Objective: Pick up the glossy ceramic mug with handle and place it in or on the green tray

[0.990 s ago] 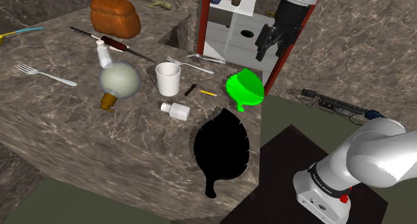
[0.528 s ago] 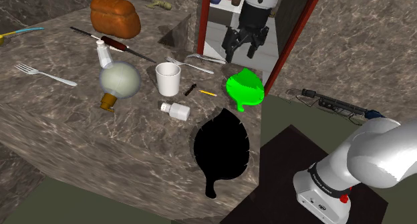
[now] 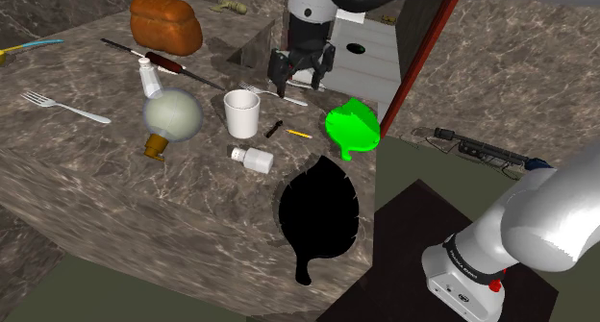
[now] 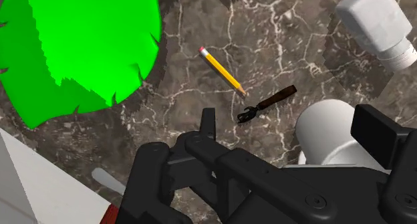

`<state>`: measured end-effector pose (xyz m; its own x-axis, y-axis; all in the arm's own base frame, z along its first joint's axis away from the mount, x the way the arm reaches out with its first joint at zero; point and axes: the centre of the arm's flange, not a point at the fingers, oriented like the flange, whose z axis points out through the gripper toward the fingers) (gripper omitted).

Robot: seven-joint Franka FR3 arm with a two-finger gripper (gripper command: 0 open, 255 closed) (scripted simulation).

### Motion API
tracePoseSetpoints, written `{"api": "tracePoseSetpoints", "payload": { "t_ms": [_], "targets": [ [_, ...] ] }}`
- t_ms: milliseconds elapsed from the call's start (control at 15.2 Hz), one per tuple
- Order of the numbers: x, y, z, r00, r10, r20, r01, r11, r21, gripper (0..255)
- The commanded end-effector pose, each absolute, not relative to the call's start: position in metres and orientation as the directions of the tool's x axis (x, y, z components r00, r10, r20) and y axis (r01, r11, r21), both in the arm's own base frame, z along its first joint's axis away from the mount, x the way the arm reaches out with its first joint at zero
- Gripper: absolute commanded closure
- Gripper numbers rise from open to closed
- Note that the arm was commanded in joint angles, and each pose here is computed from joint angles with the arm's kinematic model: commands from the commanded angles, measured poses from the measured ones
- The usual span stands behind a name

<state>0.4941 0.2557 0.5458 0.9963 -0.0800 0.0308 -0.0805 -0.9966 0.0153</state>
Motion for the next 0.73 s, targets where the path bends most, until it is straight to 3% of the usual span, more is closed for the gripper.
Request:
{"api": "tracePoseSetpoints", "payload": {
  "t_ms": [0,660],
  "targets": [
    [0.512,0.275,0.539,0.997,-0.076,0.032,-0.077,-0.997,0.02,0],
    [0.585,0.381,0.501,0.998,-0.049,0.036,-0.051,-0.998,0.047,0]
  ]
}}
